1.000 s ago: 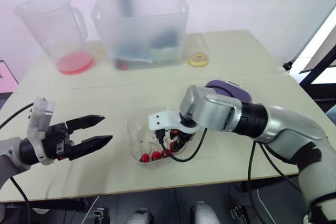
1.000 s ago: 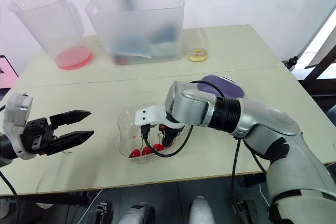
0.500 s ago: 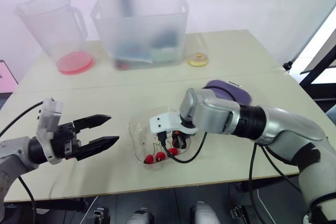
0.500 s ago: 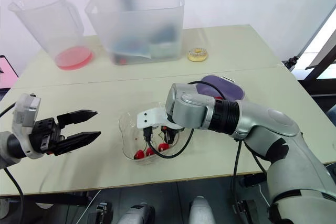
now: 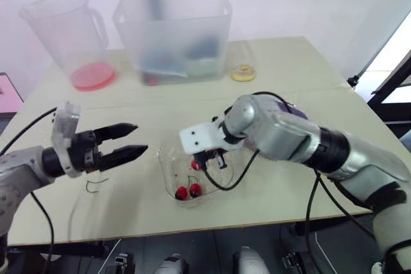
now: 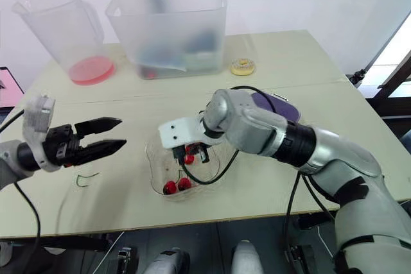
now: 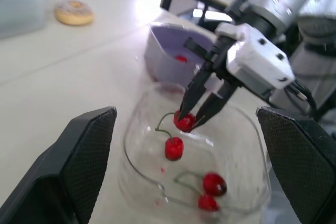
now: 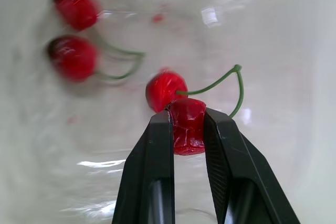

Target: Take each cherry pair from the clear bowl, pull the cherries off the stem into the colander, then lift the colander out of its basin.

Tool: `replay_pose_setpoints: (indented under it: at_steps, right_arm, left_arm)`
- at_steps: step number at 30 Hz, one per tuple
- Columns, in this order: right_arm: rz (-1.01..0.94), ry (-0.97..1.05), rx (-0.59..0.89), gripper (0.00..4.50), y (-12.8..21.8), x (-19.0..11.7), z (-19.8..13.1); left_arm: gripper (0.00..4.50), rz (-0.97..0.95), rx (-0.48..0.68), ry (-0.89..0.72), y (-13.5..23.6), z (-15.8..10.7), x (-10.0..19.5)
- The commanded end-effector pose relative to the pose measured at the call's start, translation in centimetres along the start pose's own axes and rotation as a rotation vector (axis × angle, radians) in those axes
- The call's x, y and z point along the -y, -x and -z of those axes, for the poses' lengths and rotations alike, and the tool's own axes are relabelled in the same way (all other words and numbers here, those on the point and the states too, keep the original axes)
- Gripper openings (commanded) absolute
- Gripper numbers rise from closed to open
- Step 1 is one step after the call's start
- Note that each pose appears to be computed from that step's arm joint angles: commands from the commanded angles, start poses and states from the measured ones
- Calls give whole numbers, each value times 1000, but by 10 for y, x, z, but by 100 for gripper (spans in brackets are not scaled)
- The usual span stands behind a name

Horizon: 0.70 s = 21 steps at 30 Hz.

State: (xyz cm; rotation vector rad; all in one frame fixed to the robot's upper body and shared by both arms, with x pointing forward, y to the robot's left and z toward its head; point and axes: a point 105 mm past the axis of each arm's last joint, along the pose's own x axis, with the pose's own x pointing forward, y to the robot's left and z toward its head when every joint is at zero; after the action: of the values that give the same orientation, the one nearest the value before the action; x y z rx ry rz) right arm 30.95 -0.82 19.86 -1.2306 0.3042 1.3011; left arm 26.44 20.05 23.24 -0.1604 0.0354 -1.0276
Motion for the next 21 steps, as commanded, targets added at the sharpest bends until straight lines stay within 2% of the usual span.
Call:
replay_pose_setpoints:
  at_steps: [1,4,8,13,17,21]
  right_arm:
    - [167,89,158,63,26,18,-24]
    - [238,177,211,63,39,21,-31]
    - [275,159,270,63,59,25,-38]
    - [591,358,252,63,79,53,-45]
    - [701,417,209,63,78,62,-40]
    - [719,429,205,63,71,61,-38]
  left_arm:
    - [450,-2,66,31,-5,-21,-9]
    - [450,-10,93,45,-10,-33,-17]
    - [450,26,57,28,-24,-38,-20]
    - [450,91,57,59,-49,-52,-20]
    - [450,123,107,60,-66,-67,-19]
    - [450,158,155,62,-81,-74,-16]
